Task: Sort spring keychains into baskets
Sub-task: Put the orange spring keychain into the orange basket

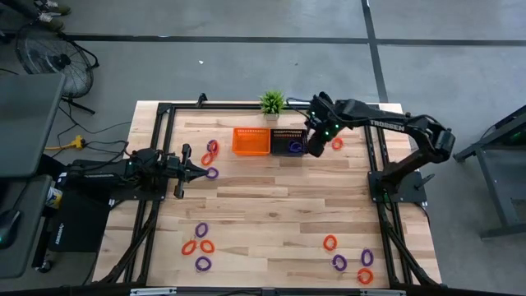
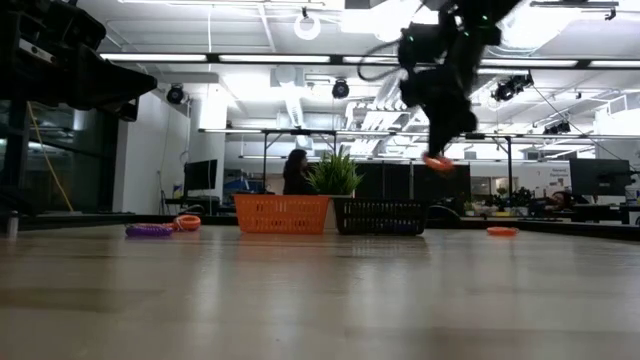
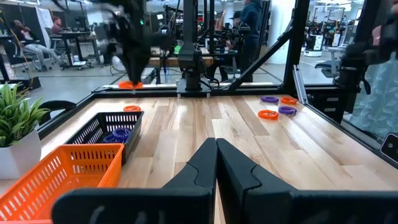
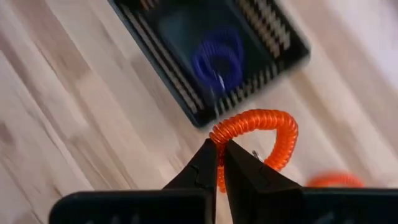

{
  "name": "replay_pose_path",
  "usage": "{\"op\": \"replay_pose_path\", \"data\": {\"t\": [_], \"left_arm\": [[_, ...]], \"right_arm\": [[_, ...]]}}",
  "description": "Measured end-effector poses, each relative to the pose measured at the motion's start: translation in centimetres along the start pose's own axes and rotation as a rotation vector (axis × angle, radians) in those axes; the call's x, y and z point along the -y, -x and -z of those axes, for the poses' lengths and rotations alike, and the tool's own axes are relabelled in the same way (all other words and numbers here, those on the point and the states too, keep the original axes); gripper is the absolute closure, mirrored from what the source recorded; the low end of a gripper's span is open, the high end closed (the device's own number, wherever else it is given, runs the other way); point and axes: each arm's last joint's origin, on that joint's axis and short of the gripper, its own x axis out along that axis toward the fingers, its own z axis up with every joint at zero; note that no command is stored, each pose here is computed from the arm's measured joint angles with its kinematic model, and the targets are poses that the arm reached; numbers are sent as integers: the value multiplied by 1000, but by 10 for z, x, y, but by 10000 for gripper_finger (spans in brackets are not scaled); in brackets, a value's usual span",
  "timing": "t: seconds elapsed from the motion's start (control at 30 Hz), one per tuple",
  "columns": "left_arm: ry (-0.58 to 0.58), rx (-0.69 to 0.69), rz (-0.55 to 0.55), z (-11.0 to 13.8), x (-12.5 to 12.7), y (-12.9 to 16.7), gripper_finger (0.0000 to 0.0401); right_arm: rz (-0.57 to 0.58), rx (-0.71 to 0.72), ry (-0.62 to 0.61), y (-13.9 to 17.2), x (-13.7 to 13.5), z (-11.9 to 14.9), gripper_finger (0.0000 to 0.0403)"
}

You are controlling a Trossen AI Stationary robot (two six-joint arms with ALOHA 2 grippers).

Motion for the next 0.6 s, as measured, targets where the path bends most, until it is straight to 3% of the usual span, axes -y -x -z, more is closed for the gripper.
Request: {"op": "replay_pose_path", "data": {"t": [0.23,0.6], "left_arm": [[0,-1,0,0,0,0,400],[0,0,0,0,0,0,400]], "right_arm": [[-18,54,109,4,-20,-47,390],[-39,70,253,-28,-52,-115,390]]}}
